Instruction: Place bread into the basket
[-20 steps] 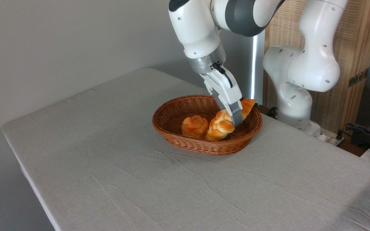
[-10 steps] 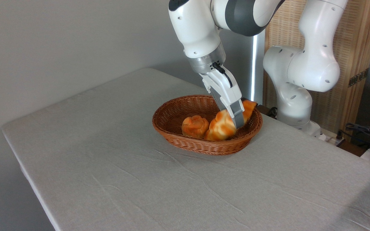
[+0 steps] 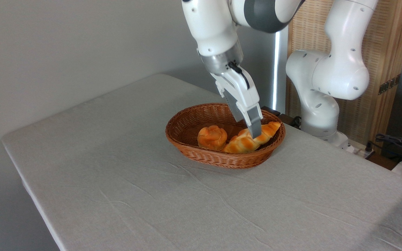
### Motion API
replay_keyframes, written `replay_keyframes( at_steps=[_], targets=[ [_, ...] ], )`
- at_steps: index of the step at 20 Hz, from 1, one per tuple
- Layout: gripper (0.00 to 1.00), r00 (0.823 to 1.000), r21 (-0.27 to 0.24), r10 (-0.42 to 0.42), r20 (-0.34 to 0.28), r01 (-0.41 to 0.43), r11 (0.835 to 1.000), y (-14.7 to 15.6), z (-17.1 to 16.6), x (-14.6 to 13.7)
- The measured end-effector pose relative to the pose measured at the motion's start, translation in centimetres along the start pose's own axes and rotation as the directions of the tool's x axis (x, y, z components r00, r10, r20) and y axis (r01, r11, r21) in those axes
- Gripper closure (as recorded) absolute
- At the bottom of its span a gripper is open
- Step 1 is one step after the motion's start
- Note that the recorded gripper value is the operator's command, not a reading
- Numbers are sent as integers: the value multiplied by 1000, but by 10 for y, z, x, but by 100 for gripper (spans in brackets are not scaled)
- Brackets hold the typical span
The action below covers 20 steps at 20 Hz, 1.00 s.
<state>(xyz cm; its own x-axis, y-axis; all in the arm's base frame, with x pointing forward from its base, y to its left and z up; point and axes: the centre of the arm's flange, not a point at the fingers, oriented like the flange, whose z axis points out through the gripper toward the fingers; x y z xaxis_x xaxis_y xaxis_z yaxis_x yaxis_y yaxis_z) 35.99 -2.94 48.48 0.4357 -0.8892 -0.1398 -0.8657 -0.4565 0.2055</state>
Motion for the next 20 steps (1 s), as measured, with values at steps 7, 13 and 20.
replay_keyframes(
  at_steps=[7, 13, 20],
  targets=[
    [0, 995, 125, -41, -90, 52, 991, -25, -85, 10],
    [0, 982, 176, -113, -148, 139, 975, -79, -143, 34],
    [0, 967, 165, -190, -167, 218, 962, -131, -170, 41]
  ],
)
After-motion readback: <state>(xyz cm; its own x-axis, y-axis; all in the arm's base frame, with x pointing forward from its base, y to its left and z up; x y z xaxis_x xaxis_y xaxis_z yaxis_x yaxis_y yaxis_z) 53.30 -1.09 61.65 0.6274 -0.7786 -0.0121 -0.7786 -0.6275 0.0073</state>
